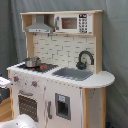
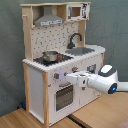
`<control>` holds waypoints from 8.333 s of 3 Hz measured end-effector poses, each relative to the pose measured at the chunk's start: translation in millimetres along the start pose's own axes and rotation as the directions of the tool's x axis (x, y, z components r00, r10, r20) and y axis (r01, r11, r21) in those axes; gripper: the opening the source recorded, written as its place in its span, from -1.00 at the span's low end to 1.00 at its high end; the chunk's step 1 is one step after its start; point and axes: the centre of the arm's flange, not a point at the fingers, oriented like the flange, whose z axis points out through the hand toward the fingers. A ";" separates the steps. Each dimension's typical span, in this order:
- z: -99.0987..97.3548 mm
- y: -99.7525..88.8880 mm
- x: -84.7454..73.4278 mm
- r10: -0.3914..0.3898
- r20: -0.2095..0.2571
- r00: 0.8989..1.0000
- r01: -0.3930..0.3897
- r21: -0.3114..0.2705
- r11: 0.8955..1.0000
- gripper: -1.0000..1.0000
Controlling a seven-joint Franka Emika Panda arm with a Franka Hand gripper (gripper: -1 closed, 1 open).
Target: Play with the kitchen
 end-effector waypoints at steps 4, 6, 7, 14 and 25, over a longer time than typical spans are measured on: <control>-39.7 45.6 -46.0 0.234 0.181 0.955 -0.253 0.085 0.964 1.00; -46.0 84.7 -110.5 0.366 0.274 0.889 -0.416 0.155 0.896 1.00; -40.1 100.8 -143.1 0.428 0.311 0.848 -0.497 0.190 0.847 1.00; 93.6 117.0 -191.2 0.550 0.576 0.604 -0.792 0.509 0.337 1.00; 215.8 117.8 -160.4 0.551 0.612 0.567 -0.678 0.727 -0.108 1.00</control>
